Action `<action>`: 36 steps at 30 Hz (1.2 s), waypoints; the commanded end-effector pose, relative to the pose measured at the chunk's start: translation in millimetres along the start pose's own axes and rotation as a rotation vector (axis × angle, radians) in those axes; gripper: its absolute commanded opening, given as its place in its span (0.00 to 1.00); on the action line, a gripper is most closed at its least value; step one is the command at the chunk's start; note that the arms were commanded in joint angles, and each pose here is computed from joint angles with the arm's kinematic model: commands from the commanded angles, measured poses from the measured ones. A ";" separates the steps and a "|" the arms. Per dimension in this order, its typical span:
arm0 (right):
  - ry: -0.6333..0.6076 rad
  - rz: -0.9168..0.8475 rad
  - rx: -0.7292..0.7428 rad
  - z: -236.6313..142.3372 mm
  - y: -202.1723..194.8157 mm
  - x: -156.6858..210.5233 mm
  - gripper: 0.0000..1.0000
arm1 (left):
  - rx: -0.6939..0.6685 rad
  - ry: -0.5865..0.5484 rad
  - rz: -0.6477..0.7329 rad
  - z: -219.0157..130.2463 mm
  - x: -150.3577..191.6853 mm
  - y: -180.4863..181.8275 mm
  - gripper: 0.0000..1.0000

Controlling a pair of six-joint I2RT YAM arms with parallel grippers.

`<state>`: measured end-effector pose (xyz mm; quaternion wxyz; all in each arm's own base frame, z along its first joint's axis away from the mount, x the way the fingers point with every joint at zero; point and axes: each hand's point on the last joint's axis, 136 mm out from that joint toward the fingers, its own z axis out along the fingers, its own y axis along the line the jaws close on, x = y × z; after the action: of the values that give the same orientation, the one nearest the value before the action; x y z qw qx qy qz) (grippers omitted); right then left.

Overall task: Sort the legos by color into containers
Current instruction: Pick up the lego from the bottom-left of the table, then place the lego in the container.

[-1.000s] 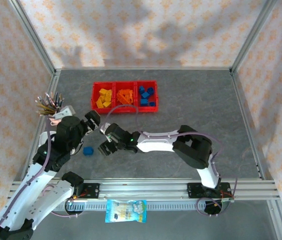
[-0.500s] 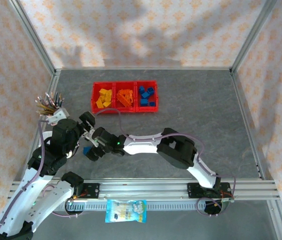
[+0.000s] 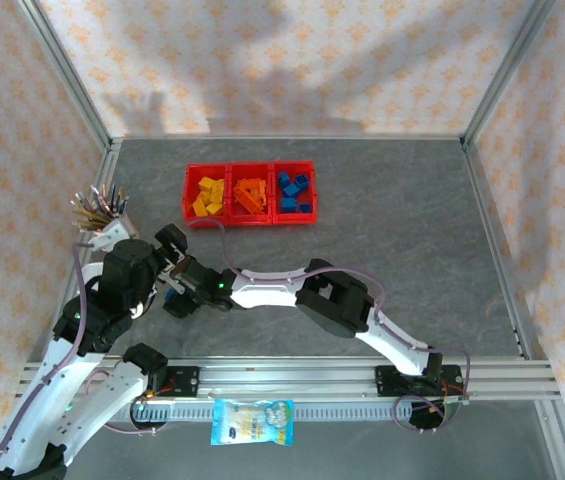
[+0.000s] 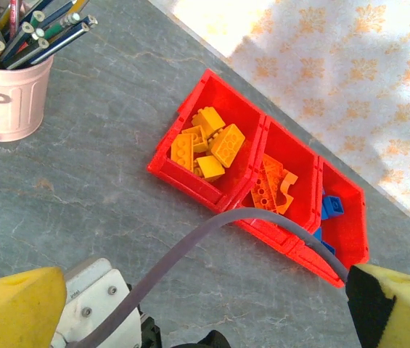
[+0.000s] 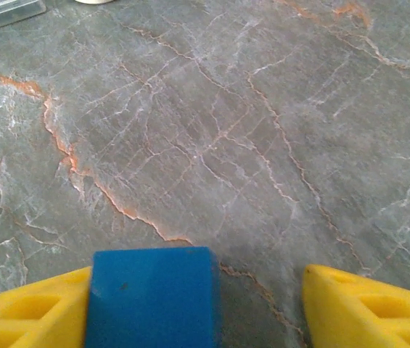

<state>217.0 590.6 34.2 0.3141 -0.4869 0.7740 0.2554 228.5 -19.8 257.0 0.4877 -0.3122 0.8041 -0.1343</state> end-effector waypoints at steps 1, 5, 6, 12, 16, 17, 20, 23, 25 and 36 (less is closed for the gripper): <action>0.034 -0.011 0.004 4.2 1.4 7.2 0.62 | -0.023 -0.039 -0.005 -6.2 -11.0 4.9 1.00; 0.028 -0.011 0.007 -1.6 1.1 3.9 0.51 | -0.016 -0.035 -0.004 -4.0 -9.0 3.6 1.00; 0.025 -0.010 0.007 -4.1 1.6 2.4 0.47 | -0.014 -0.033 -0.004 -3.4 -8.2 3.3 1.00; -0.011 0.045 -0.013 -28.4 -2.6 -11.3 0.32 | 0.010 -0.031 0.002 -2.6 -9.1 -2.7 1.00; -0.050 0.113 -0.002 -55.5 -17.1 -22.1 0.30 | 0.029 -0.037 0.007 -2.1 -12.6 -9.8 0.99; -0.060 0.133 0.001 -62.4 -21.7 -23.7 0.30 | 0.032 -0.040 0.009 -1.8 -14.0 -11.6 1.00; -0.086 0.202 0.031 -87.9 -41.7 -25.7 0.29 | 0.053 -0.041 0.019 -0.3 -17.1 -20.4 1.00; -0.121 0.285 0.090 -116.6 -70.4 -27.5 0.27 | 0.071 -0.037 0.030 4.6 -17.7 -29.1 1.00; -0.144 0.339 0.150 -137.6 -93.6 -27.1 0.27 | 0.089 -0.031 0.038 9.4 -17.3 -36.8 1.00; -0.201 0.614 0.542 -221.9 -254.2 -4.8 0.26 | 0.187 0.032 0.065 48.6 -3.0 -81.1 1.00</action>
<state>373.1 374.3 166.8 0.4106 -0.1649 0.8707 0.2146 287.5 -66.1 254.0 0.4803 -0.2517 0.8236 -0.1663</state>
